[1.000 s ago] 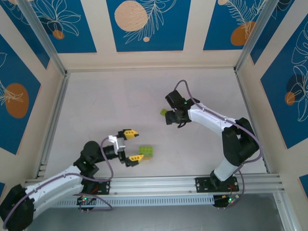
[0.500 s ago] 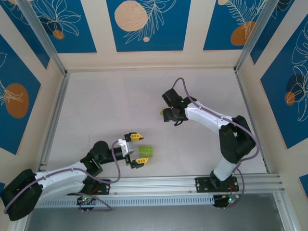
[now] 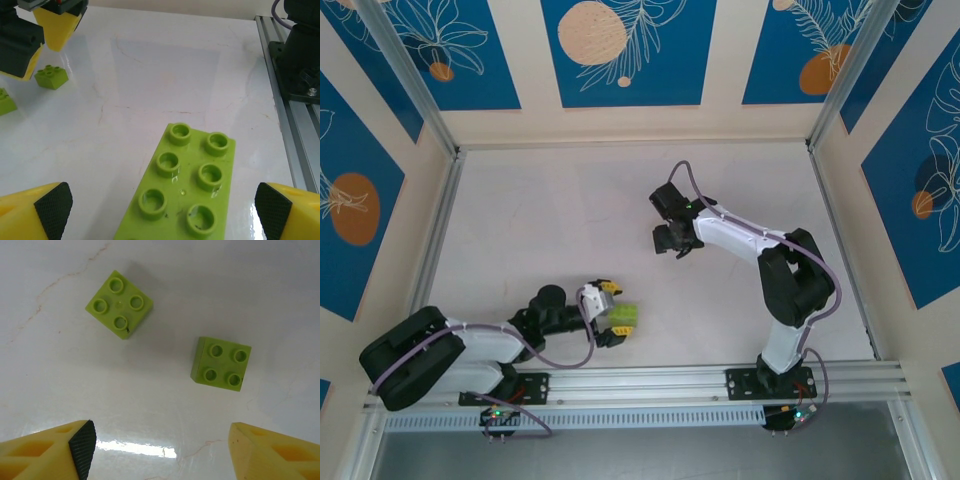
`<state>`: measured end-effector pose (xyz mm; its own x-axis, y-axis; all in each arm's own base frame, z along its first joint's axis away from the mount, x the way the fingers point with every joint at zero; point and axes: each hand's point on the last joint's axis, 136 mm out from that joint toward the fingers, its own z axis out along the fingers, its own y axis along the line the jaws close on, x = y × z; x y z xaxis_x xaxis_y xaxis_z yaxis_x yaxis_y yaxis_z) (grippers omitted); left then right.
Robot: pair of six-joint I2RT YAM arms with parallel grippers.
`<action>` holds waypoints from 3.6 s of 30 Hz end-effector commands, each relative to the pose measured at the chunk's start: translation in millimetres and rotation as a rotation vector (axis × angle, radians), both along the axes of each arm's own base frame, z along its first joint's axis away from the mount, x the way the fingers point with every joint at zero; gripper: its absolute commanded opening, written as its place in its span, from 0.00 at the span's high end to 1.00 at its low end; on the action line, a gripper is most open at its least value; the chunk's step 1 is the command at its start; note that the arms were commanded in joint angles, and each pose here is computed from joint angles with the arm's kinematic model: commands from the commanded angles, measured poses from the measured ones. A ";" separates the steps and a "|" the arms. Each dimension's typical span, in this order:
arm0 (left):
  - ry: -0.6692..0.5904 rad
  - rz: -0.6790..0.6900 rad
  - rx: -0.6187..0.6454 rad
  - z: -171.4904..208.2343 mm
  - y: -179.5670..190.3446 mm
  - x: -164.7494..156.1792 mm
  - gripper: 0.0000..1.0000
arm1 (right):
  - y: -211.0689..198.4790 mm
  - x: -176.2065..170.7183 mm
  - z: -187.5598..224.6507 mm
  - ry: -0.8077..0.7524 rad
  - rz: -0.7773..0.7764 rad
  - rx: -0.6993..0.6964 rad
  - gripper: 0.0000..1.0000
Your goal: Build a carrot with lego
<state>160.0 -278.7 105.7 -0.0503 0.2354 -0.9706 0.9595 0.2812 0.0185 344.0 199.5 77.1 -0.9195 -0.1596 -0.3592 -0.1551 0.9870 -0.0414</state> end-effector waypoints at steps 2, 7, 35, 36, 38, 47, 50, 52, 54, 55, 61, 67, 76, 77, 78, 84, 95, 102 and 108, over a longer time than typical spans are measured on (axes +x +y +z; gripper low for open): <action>-0.089 -0.024 -0.066 25.2 -4.0 2.7 0.11 | 1.5 0.3 18.6 -0.019 0.020 0.016 0.29; -0.061 -0.043 -0.063 15.7 -4.1 -1.8 0.16 | 2.5 1.0 21.8 -0.023 0.023 0.017 0.31; 0.008 -0.095 -0.091 2.6 4.8 -4.3 0.22 | -10.2 1.2 7.2 0.024 -0.036 -0.025 0.33; 0.007 -0.097 -0.093 3.0 5.3 -5.3 0.24 | -10.5 1.6 6.6 0.026 -0.037 -0.026 0.33; 0.009 -0.114 -0.090 3.2 4.6 -8.4 0.27 | -11.7 2.0 3.9 0.032 -0.039 -0.030 0.33; 0.004 -0.135 -0.091 4.2 3.9 -11.7 0.35 | -29.7 -3.6 -13.9 0.078 -0.113 -0.033 0.34; 0.005 -0.140 -0.092 4.6 3.3 -12.4 0.39 | -36.5 -0.7 -18.9 0.075 -0.134 -0.048 0.34; 0.004 -0.142 -0.091 4.7 3.1 -12.2 0.45 | -40.0 2.1 -23.8 0.084 -0.145 -0.050 0.34; 0.005 -0.144 -0.090 4.4 3.0 -12.5 0.50 | -41.9 5.5 -29.9 0.096 -0.153 -0.044 0.34; 0.006 -0.143 -0.088 4.0 2.8 -11.9 0.51 | -42.9 7.1 -34.4 0.102 -0.157 -0.040 0.34; 0.012 -0.150 -0.080 2.3 1.1 -11.5 0.54 | -45.1 17.3 -50.3 0.114 -0.168 -0.025 0.35; 0.015 -0.154 -0.076 1.3 -0.2 -10.8 0.61 | -41.6 27.4 -57.0 0.106 -0.159 -0.012 0.36; 0.021 -0.160 -0.069 -0.3 -1.5 -10.3 0.70 | -34.6 35.6 -59.6 0.096 -0.146 0.006 0.37; 0.021 -0.161 -0.069 -0.3 -1.8 -10.1 0.71 | -34.3 36.9 -58.4 0.091 -0.146 0.009 0.37; 0.021 -0.160 -0.068 -0.5 -1.7 -9.8 0.72 | -33.7 37.7 -58.0 0.090 -0.145 0.011 0.37; 0.024 -0.167 -0.067 -0.4 -2.8 -10.5 0.75 | -30.9 45.8 -59.8 0.091 -0.140 0.012 0.44; 0.031 -0.166 -0.062 -1.6 -3.5 -9.7 0.75 | -37.5 41.4 -57.1 0.088 -0.153 0.000 0.52; 0.036 -0.167 -0.058 -2.3 -4.4 -8.8 0.74 | -36.0 44.1 -45.2 0.071 -0.153 0.035 0.50; 0.041 -0.165 -0.053 -3.5 -5.0 -7.9 0.75 | -35.0 46.6 -41.2 0.071 -0.153 0.062 0.50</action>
